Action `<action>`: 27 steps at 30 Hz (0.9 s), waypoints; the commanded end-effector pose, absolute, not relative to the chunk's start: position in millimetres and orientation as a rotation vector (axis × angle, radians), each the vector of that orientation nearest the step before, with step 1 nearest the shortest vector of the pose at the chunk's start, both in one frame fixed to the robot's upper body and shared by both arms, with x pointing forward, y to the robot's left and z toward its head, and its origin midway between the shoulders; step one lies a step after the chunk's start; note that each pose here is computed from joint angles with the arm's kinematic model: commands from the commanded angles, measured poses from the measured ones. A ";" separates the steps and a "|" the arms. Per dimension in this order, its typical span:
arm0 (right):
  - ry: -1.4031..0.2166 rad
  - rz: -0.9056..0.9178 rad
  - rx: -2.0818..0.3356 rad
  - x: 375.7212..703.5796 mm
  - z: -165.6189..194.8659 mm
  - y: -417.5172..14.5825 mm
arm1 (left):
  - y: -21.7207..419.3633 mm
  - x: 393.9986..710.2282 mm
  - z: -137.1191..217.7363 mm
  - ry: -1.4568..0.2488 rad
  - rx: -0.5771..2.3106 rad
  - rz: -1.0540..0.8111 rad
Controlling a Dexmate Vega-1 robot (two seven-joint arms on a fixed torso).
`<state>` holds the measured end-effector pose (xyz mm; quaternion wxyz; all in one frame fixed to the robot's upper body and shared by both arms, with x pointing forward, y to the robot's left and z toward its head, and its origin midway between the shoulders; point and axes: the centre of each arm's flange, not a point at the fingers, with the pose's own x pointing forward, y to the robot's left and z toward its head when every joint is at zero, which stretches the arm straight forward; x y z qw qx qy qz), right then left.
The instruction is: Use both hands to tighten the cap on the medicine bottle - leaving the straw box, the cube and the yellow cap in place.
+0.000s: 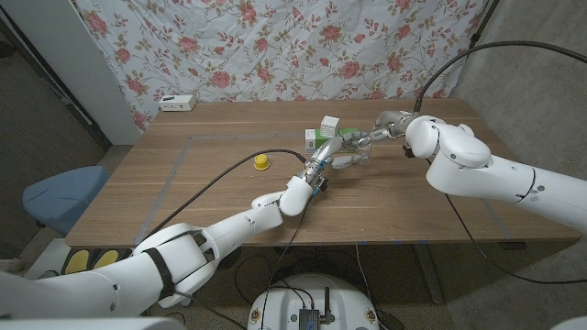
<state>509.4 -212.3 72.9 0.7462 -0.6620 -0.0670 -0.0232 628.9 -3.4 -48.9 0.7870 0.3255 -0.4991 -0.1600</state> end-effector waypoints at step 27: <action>-0.168 0.015 -1.438 505.9 70.7 -210.3 | -5.9 625.3 -50.5 -1.072 0.714 -0.356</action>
